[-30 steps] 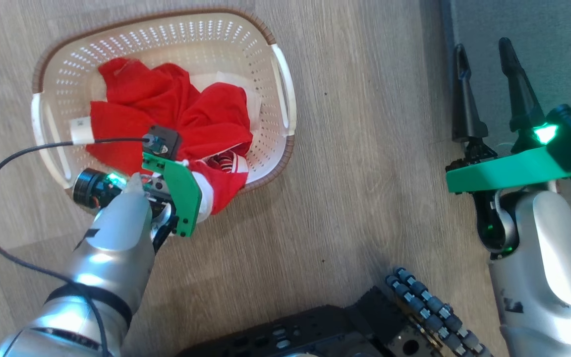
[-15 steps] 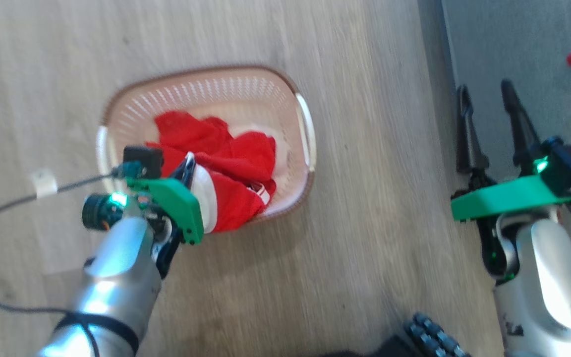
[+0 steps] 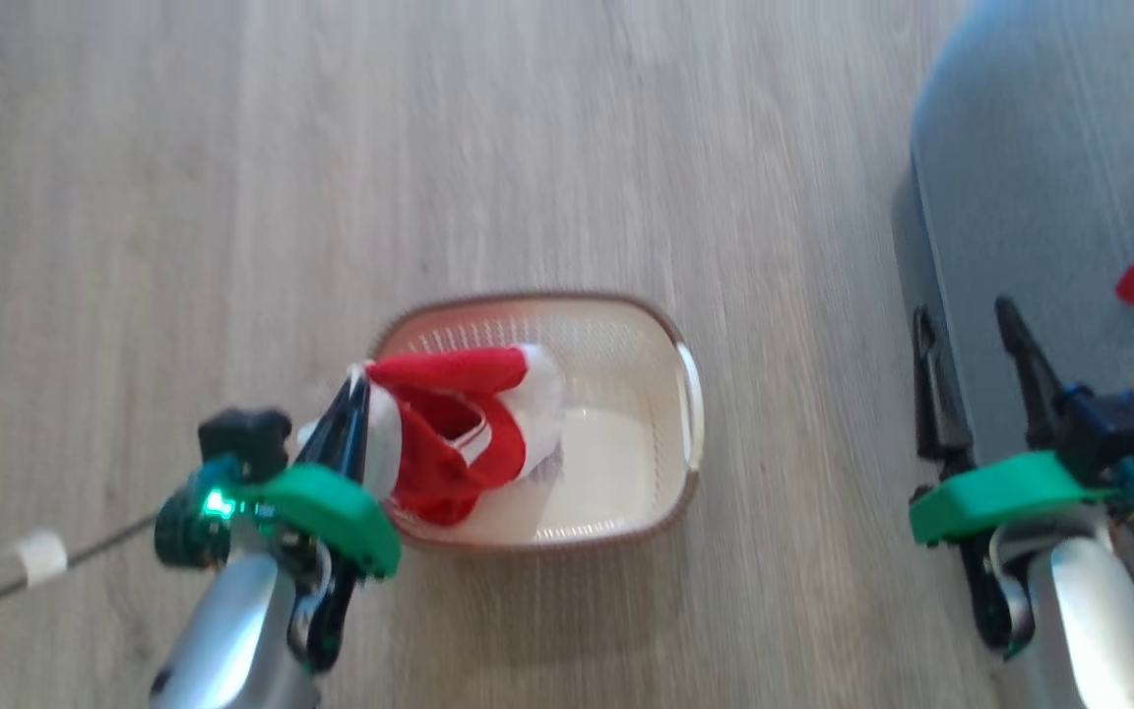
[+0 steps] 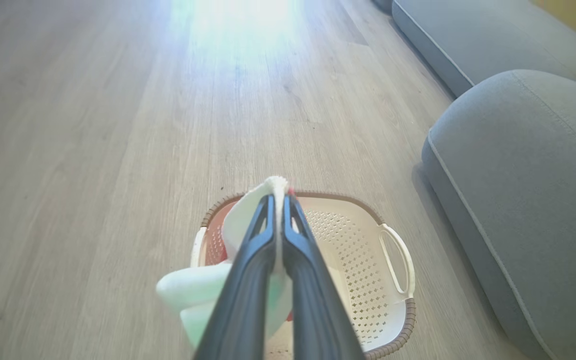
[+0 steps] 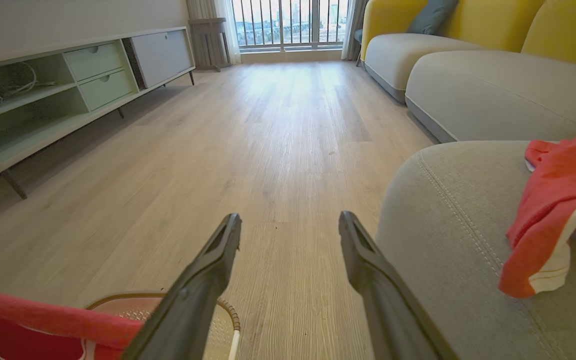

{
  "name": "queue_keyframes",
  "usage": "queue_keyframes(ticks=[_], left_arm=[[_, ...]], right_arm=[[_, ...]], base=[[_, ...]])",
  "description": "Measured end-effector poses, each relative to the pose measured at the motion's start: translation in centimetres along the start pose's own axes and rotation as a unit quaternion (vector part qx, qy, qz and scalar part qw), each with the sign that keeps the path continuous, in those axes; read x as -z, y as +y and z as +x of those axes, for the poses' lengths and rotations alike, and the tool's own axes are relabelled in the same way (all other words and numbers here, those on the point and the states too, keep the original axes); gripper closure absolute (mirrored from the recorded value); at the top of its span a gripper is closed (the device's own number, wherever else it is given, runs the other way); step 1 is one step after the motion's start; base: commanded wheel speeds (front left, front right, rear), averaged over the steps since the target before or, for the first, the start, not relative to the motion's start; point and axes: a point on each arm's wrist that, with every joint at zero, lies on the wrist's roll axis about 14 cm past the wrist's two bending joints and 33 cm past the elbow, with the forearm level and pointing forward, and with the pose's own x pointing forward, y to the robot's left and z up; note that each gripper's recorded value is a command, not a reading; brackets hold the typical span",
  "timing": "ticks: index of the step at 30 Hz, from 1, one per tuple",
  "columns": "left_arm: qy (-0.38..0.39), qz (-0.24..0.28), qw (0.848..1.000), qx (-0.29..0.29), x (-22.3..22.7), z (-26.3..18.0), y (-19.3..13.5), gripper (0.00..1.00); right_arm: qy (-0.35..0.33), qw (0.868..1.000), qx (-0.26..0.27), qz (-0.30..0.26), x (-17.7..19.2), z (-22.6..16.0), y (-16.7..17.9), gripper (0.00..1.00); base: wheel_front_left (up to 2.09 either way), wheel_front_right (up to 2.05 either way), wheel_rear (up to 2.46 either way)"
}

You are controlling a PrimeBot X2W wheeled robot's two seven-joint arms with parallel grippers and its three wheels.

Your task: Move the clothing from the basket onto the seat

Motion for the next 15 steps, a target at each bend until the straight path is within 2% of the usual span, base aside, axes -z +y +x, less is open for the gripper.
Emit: queue_keyframes(ticks=[9, 15], left_arm=[[-0.100, 0.018, 0.994, -0.041, -5.1, -6.4, 1.5, 1.00], [-0.130, 0.025, 0.990, -0.050, -6.3, -9.3, 1.6, 1.00]], right_arm=[[-0.022, 0.999, -0.025, -0.008, -2.1, -2.7, 1.8, 0.00], [-0.034, 0.999, -0.030, -0.009, -3.0, -4.6, 2.2, 0.00]], base=[[0.00, 0.00, 0.00], [0.00, 0.00, 0.00]])
